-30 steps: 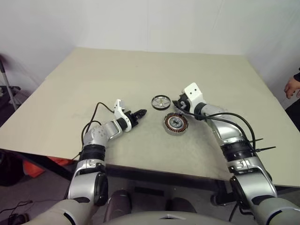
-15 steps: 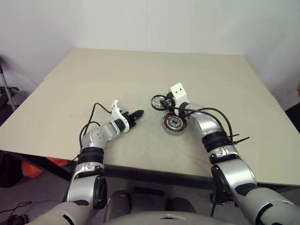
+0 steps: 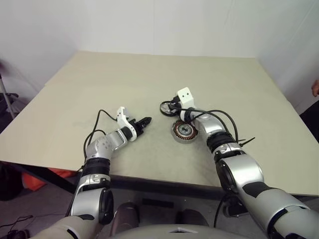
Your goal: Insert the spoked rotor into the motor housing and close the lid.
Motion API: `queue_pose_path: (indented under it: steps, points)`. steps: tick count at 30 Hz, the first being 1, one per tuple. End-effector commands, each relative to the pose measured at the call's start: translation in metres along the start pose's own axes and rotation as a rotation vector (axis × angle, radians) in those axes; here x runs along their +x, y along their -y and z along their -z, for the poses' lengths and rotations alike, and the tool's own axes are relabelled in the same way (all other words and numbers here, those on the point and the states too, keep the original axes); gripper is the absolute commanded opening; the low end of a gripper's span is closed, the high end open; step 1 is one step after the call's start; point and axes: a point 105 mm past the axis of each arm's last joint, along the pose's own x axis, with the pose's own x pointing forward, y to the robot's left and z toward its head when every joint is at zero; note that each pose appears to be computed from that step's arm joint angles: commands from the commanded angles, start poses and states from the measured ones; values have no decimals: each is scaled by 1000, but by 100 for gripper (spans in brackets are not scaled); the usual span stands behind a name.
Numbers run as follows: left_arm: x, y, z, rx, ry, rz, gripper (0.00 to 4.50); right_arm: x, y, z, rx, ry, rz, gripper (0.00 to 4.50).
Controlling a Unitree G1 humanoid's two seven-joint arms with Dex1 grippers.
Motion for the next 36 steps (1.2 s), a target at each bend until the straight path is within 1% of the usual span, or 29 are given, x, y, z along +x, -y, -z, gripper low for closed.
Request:
queue_pose_path:
  steps: [1, 8, 11, 15, 16, 20, 21, 23, 24, 27, 28, 29, 31, 33, 36]
  points:
    - [-4, -1, -11, 36, 32, -16, 89, 1, 3, -17, -12, 48, 7, 2]
    - [-4, -5, -12, 41, 37, -33, 89, -2, 12, -23, -16, 66, 29, 2]
    - [-3, -5, -13, 43, 38, -34, 89, -4, 13, -36, 57, 119, 5, 2]
    - [-3, -3, -14, 46, 44, -19, 89, -16, 19, -67, 372, 244, -83, 2]
    - [-3, -2, -15, 45, 47, -13, 89, -23, 22, -73, 483, 267, -114, 2]
    - [-6, -2, -18, 46, 58, -1, 89, -54, 35, -84, 854, 317, -232, 2]
    - [-6, -1, -20, 48, 69, 10, 89, -65, 39, -83, 959, 323, -261, 2]
    - [-8, 2, -25, 65, 94, 34, 89, -85, 42, -76, 1112, 315, -304, 2]
    - [-8, 5, -27, 78, 105, 49, 89, -94, 42, -71, 1160, 305, -317, 2]
    - [-9, 13, -29, 130, 113, 105, 89, -116, 29, -48, 1243, 240, -334, 2]
    - [-8, 17, -28, 168, 102, 125, 89, -122, 20, -35, 1266, 196, -334, 2]
    - [-8, 22, -26, 240, 90, 151, 89, -129, 11, -18, 1299, 153, -327, 2]
    - [-6, 32, -23, 359, 70, 190, 89, -137, 1, 0, 1352, 114, -302, 2]
    - [-5, 39, -20, 456, 56, 216, 89, -140, 0, 6, 1405, 120, -275, 2]
    - [-3, 43, -8, 591, -25, 241, 89, -140, -6, 10, 1504, 139, -223, 2]
